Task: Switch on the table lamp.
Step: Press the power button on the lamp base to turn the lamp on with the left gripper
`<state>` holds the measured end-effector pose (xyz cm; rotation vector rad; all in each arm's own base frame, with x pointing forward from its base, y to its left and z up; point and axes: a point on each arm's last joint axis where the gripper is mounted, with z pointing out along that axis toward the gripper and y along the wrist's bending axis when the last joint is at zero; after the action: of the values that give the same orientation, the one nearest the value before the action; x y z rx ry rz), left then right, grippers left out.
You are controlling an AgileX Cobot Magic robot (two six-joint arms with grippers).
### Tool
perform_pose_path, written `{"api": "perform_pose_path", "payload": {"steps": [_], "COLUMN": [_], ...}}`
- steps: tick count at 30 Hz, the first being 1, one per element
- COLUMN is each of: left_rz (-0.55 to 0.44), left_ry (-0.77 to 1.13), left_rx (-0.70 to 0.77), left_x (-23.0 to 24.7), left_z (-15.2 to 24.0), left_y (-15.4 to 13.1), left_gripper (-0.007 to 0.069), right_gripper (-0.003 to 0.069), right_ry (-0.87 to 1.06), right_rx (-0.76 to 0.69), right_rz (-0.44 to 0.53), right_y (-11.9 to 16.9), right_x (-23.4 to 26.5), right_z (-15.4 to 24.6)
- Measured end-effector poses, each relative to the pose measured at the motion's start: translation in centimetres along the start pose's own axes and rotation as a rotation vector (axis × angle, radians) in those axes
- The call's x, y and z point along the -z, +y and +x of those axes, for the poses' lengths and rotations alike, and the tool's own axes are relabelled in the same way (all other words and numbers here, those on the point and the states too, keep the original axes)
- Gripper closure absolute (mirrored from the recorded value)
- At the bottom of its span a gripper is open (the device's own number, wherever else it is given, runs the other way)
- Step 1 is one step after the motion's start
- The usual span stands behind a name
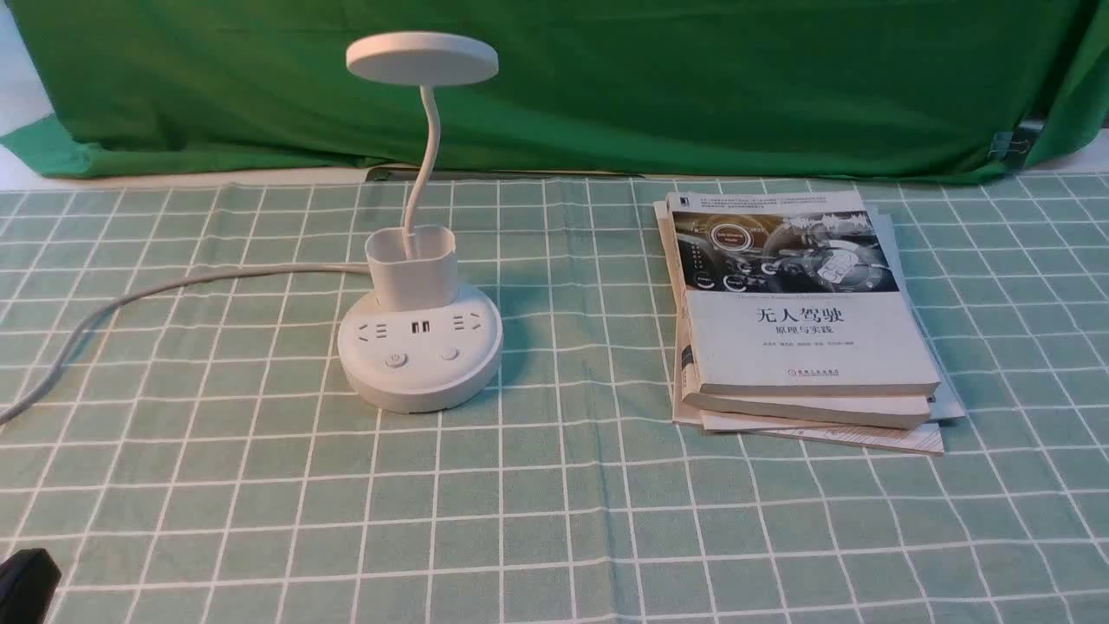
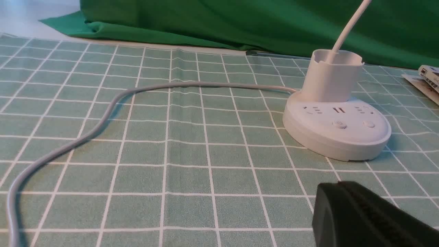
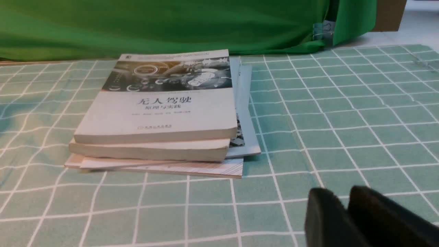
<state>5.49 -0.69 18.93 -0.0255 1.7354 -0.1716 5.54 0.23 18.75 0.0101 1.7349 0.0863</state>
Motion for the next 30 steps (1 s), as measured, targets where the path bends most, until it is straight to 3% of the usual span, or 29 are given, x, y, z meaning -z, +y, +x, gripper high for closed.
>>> {"api": "perform_pose_path", "payload": {"steps": [30], "left_rz": [0.0], "left_ry": [-0.008], "left_rx": [-0.013], "left_x": [0.0], "left_z": [-0.07], "left_y": [0.0], "left_gripper": [0.0624], "right_gripper": [0.0425], "right_ry": [-0.003], "right_rx": [-0.001], "right_rz": [0.0], "right_y": [0.0], "right_x": [0.0], "right_z": [-0.03]}}
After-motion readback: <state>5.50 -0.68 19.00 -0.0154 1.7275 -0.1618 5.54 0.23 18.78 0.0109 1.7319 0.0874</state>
